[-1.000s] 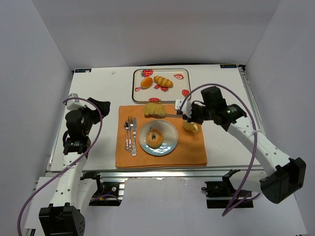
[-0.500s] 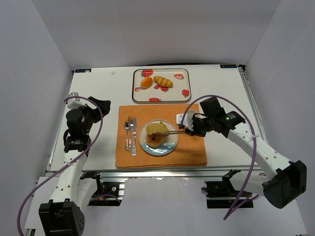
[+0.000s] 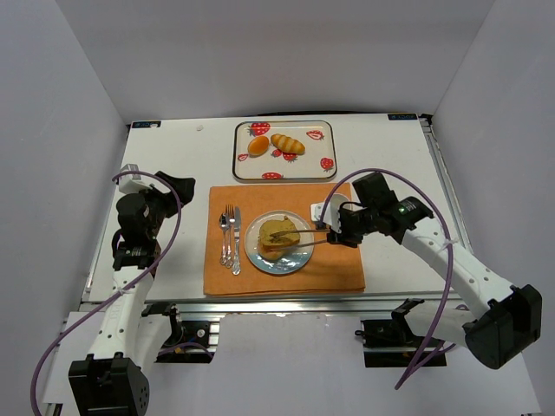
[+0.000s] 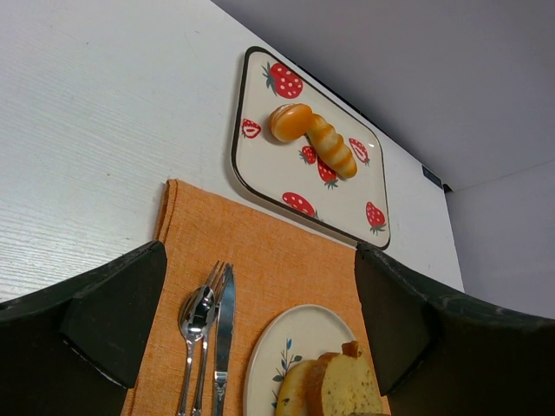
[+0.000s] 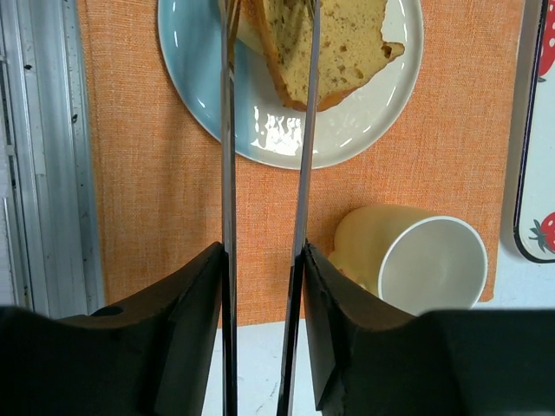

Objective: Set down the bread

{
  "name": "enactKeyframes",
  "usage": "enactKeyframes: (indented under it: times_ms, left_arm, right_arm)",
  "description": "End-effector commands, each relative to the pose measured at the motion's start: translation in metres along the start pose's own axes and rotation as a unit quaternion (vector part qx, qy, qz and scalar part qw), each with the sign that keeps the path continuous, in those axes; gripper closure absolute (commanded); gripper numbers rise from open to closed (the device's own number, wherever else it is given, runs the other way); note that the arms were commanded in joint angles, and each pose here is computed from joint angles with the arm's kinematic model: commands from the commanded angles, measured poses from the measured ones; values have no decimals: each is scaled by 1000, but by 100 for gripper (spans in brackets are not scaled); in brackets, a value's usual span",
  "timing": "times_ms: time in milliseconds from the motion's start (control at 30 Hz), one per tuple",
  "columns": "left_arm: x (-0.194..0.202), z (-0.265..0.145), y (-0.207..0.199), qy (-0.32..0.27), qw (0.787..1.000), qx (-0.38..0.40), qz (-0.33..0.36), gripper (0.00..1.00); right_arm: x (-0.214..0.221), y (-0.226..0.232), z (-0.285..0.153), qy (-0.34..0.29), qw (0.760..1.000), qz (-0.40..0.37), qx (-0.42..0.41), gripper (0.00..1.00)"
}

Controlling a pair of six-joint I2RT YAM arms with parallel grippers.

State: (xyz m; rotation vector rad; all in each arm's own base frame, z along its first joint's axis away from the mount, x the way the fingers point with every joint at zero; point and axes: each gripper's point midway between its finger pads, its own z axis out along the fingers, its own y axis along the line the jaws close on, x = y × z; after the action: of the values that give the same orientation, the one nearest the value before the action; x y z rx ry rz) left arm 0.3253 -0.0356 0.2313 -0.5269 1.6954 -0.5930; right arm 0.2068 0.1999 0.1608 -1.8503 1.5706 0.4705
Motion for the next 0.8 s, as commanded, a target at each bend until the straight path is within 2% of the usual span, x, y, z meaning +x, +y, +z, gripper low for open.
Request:
enactKeyframes:
  times_ms: [0, 267, 400, 433, 500, 533, 567, 633, 667, 733, 767]
  left_arm:
    - [-4, -2, -7, -5, 1000, 10, 3, 2]
    - [-6, -2, -8, -5, 1000, 11, 3, 2]
    - [-6, -2, -9, -6, 1000, 13, 2, 2]
    - [-7, -1, -10, -5, 1000, 13, 1, 2]
    - [-6, -1, -10, -3, 1000, 15, 1, 2]
    - [-8, -1, -12, -4, 1000, 17, 2, 2]
    - [-7, -1, -12, -2, 1000, 16, 2, 3]
    - [-8, -1, -14, -1, 1000, 20, 4, 6]
    - [-7, -1, -15, 2, 1000, 23, 4, 14]
    - [-6, -1, -17, 5, 1000, 30, 5, 34]
    - [-4, -1, -17, 8, 999, 32, 4, 59]
  right_arm:
    - [-28, -5, -17, -41, 999, -16, 12, 54]
    - [-60, -13, -38, -84, 996, -15, 32, 55]
    - [-82, -37, -51, -110, 991, 10, 79, 60]
    - [-87, -51, -55, -117, 986, 36, 110, 62]
    - [-93, -73, -62, -126, 978, 69, 148, 73]
    - [-84, -89, -68, -120, 967, 127, 185, 78]
    - [-85, -112, -77, -133, 954, 146, 226, 96]
    - [-52, -148, -102, -138, 911, 248, 298, 100]
    - [-40, -169, -114, -150, 888, 276, 336, 100]
    - [16, -192, -137, -132, 836, 350, 402, 100]
    - [36, -202, -137, -132, 812, 387, 417, 100]
